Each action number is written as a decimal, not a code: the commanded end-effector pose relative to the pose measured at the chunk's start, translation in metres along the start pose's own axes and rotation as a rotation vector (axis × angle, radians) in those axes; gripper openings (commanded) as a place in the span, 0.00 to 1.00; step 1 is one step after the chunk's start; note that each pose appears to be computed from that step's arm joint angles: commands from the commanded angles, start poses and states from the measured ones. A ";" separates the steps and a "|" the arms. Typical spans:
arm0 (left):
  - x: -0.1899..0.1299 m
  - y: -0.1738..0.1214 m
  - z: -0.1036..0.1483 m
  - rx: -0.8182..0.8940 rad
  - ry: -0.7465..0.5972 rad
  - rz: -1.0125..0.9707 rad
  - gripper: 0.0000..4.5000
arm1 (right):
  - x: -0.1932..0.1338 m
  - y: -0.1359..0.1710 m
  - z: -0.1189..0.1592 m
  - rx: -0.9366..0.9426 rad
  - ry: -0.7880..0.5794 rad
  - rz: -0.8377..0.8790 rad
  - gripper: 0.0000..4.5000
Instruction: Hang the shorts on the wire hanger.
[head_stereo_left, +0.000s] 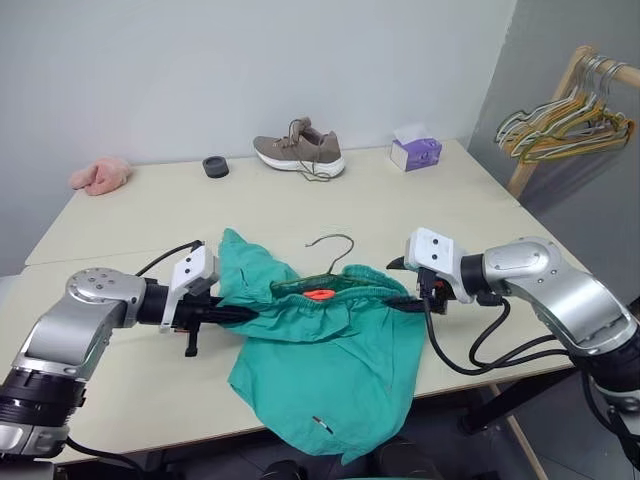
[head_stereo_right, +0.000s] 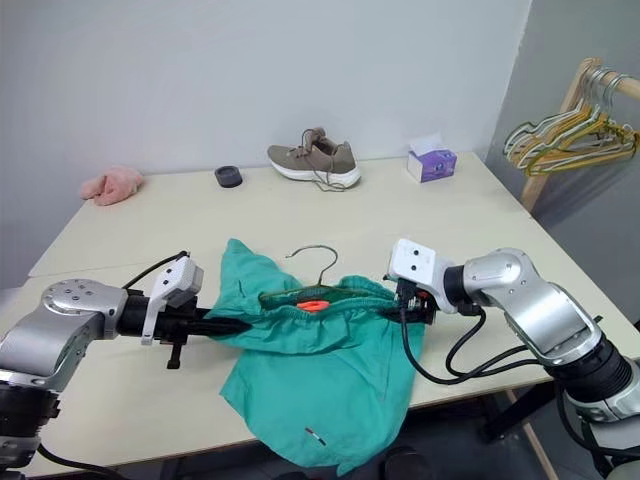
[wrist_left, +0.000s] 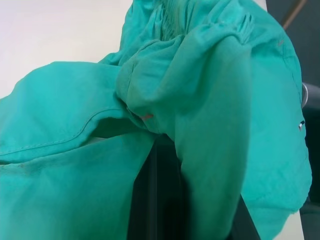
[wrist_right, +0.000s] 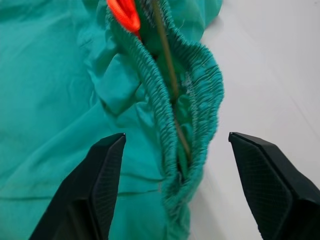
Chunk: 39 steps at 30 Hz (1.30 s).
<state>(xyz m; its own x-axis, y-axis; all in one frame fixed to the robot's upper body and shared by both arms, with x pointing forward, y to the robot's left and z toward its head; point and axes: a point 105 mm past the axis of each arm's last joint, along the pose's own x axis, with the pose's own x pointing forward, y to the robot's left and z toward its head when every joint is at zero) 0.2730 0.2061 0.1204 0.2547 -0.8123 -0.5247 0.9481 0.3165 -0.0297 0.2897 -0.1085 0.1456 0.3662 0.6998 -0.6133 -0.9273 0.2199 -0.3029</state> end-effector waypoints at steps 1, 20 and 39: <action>-0.004 0.000 0.012 0.035 -0.031 0.013 0.00 | -0.010 -0.008 -0.011 0.005 0.029 -0.056 0.74; -0.001 0.000 0.012 0.057 -0.028 0.014 0.00 | 0.049 -0.012 -0.006 0.027 -0.038 0.076 0.24; -0.030 0.057 0.018 0.009 -0.224 0.380 0.62 | 0.018 0.001 -0.020 0.261 -0.017 0.074 0.00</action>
<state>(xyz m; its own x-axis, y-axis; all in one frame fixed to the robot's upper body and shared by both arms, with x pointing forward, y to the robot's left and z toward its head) 0.3112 0.2233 0.1268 0.5186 -0.7735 -0.3643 0.8408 0.5387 0.0530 0.2941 -0.1031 0.1073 0.2504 0.7268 -0.6396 -0.9544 0.2963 -0.0369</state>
